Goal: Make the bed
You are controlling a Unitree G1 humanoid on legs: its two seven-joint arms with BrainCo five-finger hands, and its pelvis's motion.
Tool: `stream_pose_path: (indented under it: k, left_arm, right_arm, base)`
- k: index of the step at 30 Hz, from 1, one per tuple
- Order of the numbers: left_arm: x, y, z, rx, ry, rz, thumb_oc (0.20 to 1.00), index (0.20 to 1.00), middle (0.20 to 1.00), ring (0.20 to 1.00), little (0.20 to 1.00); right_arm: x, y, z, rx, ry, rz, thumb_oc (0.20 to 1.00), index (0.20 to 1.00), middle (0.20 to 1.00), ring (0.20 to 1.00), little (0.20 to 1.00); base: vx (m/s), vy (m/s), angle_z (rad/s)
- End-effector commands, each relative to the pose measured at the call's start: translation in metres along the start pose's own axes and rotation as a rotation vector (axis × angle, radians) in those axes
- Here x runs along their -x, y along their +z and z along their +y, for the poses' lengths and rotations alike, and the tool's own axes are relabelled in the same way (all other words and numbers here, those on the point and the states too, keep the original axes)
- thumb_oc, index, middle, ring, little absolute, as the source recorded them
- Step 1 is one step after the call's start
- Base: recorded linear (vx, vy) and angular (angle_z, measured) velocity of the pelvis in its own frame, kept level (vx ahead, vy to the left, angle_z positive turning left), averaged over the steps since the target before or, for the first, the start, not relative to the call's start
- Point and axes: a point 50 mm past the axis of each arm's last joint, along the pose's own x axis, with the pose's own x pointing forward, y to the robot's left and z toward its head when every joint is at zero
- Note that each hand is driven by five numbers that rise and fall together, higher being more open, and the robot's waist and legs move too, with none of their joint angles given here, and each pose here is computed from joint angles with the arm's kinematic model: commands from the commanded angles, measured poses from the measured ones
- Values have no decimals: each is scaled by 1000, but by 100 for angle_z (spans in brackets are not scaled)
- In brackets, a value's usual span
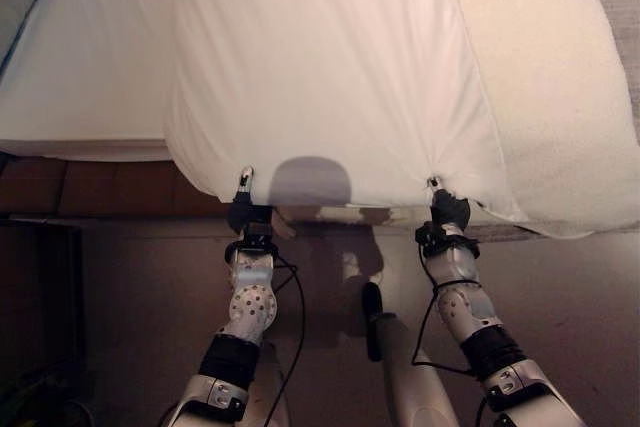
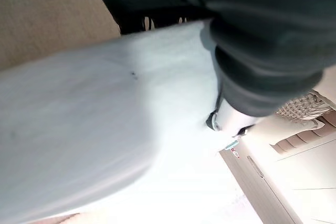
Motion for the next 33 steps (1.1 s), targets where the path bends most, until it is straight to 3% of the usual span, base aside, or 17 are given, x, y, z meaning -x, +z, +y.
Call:
stream_pose_path:
  k: [1, 8, 12, 25, 33]
  left_arm:
    - [11, 62, 10, -7, -41, -264, 200, 200, 200, 200, 200]
    - [14, 59, 24, -85, -4, -214, 200, 200, 200, 200, 200]
    - [14, 53, 25, -84, 28, -208, 200, 200, 200, 200, 200]
    - [17, 9, 21, -45, 82, -93, 200, 200, 200, 200, 200]
    - [15, 20, 29, -68, 151, -160, 200, 200, 200, 200, 200]
  right_arm:
    - [16, 14, -70, 133, -192, -60, 200, 200, 200, 200, 200]
    - [15, 10, -62, 147, -156, -35, 200, 200, 200, 200, 200]
    - [15, 5, -56, 167, -117, -25, 200, 200, 200, 200, 200]
    - [20, 13, -76, 200, -160, -50, 200, 200, 200, 200, 200]
    - [18, 8, -80, 183, -197, -32, 200, 200, 200, 200, 200]
  base:
    - [35, 441, -28]
    - [71, 746, -30]
    - [-17, 335, -28]
    - [-28, -10, 18]
    - [12, 55, 1]
